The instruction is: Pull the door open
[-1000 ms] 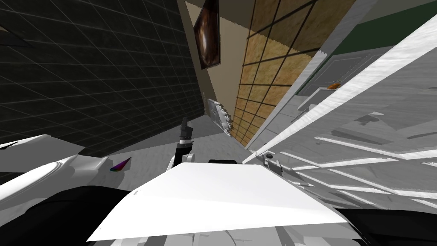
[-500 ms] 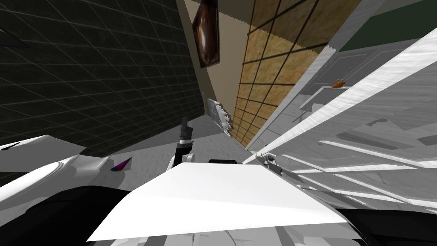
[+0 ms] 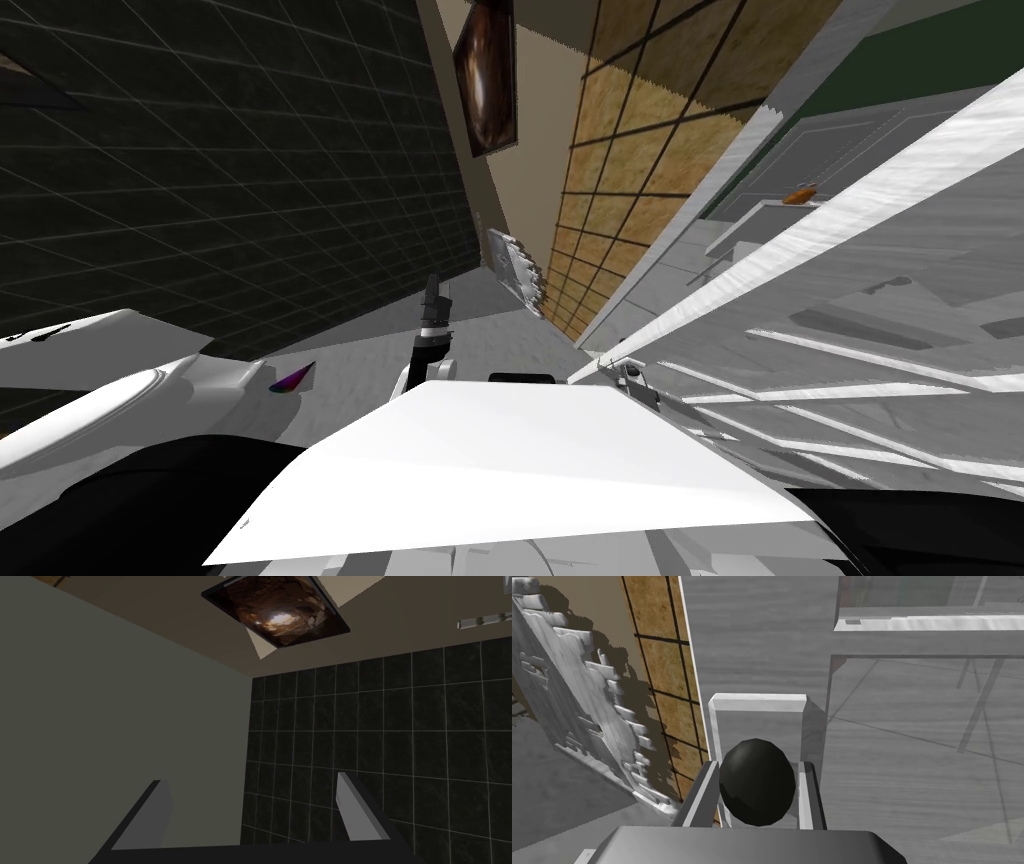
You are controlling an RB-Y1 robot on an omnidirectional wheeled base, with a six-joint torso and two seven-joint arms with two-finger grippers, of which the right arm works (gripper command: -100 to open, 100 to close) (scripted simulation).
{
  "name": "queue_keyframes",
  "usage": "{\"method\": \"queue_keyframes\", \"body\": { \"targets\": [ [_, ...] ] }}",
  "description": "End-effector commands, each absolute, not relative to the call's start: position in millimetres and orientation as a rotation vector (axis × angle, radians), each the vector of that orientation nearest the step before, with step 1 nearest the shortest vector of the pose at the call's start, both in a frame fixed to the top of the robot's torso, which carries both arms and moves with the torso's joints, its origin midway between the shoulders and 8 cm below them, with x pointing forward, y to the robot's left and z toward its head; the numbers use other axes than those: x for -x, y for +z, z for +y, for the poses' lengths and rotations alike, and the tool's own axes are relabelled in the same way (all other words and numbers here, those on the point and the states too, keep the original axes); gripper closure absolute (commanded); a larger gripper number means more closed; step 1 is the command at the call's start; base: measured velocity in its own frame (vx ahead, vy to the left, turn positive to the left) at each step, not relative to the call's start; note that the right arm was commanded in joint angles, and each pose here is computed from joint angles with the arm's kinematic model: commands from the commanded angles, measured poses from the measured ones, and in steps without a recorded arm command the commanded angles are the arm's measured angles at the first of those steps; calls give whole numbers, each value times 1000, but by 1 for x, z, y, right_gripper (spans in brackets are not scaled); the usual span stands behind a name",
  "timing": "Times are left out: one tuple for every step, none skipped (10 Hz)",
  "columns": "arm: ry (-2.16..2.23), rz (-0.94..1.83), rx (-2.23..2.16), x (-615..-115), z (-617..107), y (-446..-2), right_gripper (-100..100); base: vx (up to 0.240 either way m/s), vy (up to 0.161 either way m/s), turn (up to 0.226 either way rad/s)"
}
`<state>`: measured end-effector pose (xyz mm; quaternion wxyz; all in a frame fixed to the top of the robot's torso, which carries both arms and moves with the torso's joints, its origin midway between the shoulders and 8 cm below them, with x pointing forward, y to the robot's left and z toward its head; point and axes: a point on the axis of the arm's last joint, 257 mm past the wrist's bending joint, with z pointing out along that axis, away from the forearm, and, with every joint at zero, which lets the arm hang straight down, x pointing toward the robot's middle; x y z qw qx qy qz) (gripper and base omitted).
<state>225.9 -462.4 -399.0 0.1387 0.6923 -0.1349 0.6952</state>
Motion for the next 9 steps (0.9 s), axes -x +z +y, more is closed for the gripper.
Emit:
{"method": "queue_keyframes", "body": {
  "targets": [
    [2023,-365,-2022,-224,-454,-401,100,-206,-5,46],
    [2035,-347,-2033,-224,-448,-401,100,-199,-16,49],
    [2047,-328,-2045,-223,-443,-401,100,-211,-17,56],
    [2064,-301,-2062,-222,-435,-400,100,-217,-19,63],
    [2074,-286,-2073,-221,-431,-400,100,-218,-17,57],
    [2085,-268,-2084,-220,-426,-400,100,-221,-12,53],
    [2073,-280,-2086,-220,-428,-401,100,-97,1,20],
    [2082,-260,-2102,-219,-422,-403,100,-137,-2,89],
    [2089,-249,-2106,-218,-421,-402,100,-218,-16,101]
  ]
}}
